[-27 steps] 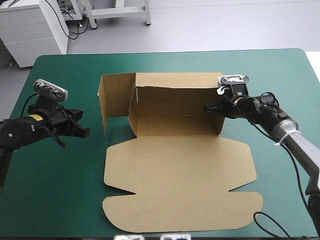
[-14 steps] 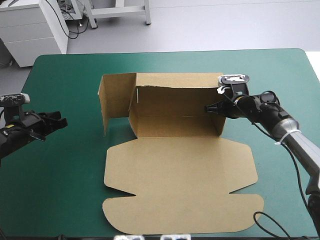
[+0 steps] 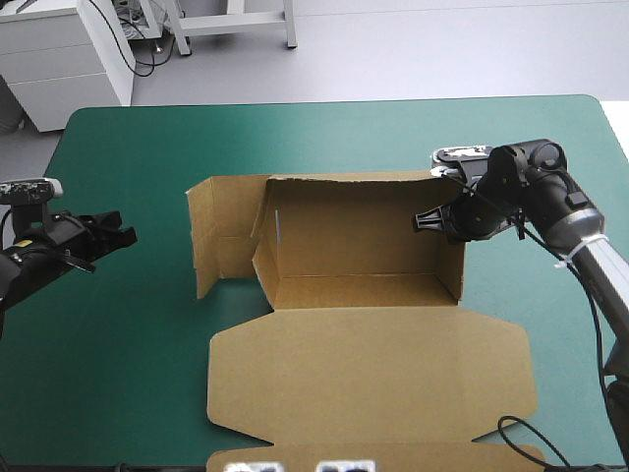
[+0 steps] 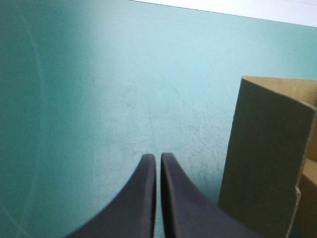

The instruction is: Fold the box

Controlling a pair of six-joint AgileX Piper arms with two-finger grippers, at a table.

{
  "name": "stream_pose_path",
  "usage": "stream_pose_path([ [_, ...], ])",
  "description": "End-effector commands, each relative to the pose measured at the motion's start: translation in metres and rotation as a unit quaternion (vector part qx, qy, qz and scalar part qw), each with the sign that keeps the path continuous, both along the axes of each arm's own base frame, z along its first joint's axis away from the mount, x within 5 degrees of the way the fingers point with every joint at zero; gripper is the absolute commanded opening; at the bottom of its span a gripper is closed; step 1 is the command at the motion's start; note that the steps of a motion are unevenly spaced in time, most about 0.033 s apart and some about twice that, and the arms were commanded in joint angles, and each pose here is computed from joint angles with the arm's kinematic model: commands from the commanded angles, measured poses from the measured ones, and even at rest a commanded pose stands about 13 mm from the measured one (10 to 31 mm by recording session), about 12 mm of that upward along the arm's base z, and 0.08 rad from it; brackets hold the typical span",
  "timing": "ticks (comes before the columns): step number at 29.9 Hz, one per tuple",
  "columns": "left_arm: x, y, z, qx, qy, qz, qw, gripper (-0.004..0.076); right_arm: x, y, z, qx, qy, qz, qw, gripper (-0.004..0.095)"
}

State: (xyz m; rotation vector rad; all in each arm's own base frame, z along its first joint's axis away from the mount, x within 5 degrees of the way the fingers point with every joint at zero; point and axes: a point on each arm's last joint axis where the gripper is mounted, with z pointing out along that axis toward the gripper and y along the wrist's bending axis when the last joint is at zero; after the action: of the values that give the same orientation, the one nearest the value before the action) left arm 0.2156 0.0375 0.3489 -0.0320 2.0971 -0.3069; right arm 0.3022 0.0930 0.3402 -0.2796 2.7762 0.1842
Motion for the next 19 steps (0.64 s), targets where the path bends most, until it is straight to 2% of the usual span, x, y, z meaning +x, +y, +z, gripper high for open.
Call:
stream_pose_path([
  [1,-0.001,-0.002,0.015,-0.009,-0.039,0.012,0.999,0.0013,-0.011,-0.004,0.029,0.007,-0.026,0.000,1.000,-0.0013],
  [4,-0.001,-0.002,0.015,-0.011,-0.037,0.008,0.999,0.0013,-0.007,-0.004,0.024,0.003,-0.018,0.000,1.000,-0.0013],
  [9,-0.001,-0.002,0.015,-0.011,-0.037,0.008,0.999,0.0012,0.014,-0.002,0.002,-0.025,-0.009,-0.002,1.000,-0.0013],
  [19,-0.001,-0.002,0.015,0.000,-0.039,0.001,0.999,0.0012,0.060,0.010,-0.032,-0.010,-0.067,-0.013,0.998,-0.0013],
])
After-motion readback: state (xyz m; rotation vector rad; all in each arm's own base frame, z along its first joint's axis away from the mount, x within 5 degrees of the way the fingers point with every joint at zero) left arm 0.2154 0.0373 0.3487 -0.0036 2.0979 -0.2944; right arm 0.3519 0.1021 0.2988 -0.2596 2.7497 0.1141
